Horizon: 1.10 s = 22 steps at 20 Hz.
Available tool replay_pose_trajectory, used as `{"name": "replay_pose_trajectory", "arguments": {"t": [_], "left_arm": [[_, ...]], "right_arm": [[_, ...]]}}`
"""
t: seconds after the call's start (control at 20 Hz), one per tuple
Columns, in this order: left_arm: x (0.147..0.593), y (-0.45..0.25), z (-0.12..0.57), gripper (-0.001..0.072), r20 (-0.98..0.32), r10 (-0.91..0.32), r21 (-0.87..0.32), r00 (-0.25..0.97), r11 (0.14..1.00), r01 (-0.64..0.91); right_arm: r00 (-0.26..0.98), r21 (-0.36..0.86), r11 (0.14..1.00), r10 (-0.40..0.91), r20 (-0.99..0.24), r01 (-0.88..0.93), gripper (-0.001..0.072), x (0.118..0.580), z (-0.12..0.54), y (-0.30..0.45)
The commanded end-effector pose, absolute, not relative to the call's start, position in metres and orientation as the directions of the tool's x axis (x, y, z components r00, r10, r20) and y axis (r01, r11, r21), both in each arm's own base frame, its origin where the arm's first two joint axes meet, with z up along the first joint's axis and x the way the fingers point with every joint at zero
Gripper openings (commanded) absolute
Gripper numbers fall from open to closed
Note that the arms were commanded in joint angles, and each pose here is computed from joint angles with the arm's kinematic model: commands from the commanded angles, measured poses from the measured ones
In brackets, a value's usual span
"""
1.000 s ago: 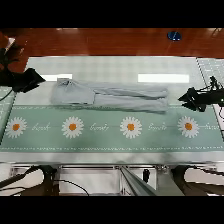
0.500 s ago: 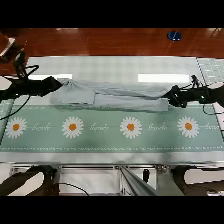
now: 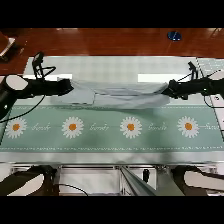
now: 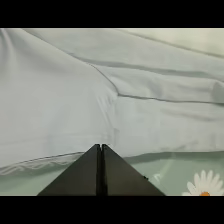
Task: Fold the shirts.
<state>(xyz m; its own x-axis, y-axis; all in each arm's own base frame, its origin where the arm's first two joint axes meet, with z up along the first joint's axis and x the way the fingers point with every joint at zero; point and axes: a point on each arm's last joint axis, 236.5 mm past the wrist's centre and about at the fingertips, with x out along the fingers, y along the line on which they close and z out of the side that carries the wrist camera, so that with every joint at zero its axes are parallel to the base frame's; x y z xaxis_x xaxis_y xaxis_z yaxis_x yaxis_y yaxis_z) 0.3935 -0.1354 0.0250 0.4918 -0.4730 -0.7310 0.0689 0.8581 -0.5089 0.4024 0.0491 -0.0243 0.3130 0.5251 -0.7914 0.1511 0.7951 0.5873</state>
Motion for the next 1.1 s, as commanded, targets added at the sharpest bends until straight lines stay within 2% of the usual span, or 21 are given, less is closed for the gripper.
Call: {"name": "replay_pose_trajectory", "arguments": {"t": [0.0,0.2,0.3,0.5,0.65,0.8,0.9,0.95,1.05], "left_arm": [[0.386,-0.184,0.024,0.0018,-0.704,-0.544,-0.553,0.457,0.823,0.129],[0.383,-0.282,0.013,0.0018,-0.69,-0.646,-0.598,0.326,0.763,0.247],[0.38,-0.334,0.008,0.0018,-0.68,-0.685,-0.614,0.261,0.727,0.308],[0.35,-0.426,-0.016,0.0018,-0.686,-0.72,-0.653,0.111,0.675,0.343],[0.311,-0.48,-0.034,0.0018,-0.692,-0.722,-0.668,-0.007,0.636,0.386],[0.271,-0.517,-0.052,0.0018,-0.693,-0.715,-0.688,-0.095,0.615,0.387],[0.239,-0.528,-0.054,0.0018,-0.689,-0.7,-0.693,-0.188,0.559,0.455],[0.237,-0.527,-0.052,0.0018,-0.689,-0.699,-0.692,-0.194,0.554,0.463],[0.264,-0.515,-0.044,0.0018,-0.682,-0.715,-0.698,-0.152,0.575,0.427]], "right_arm": [[0.399,0.507,0.861,0.453,-0.797,0.035,0.002,0.363,0.035,0.047],[0.518,0.5,0.866,0.435,-0.737,-0.017,0.002,0.313,0.091,0.061],[0.539,0.508,0.86,0.449,-0.713,-0.045,0.002,0.293,0.112,0.069],[0.571,0.537,0.837,0.494,-0.656,-0.107,0.002,0.268,0.142,0.087],[0.574,0.561,0.817,0.527,-0.627,-0.136,0.002,0.262,0.152,0.097],[0.577,0.575,0.804,0.543,-0.61,-0.149,0.002,0.263,0.156,0.1],[0.576,0.576,0.803,0.547,-0.608,-0.155,0.002,0.262,0.157,0.101],[0.576,0.576,0.803,0.547,-0.608,-0.155,0.002,0.262,0.157,0.101],[0.575,0.576,0.802,0.548,-0.607,-0.156,0.002,0.262,0.157,0.102]]}}
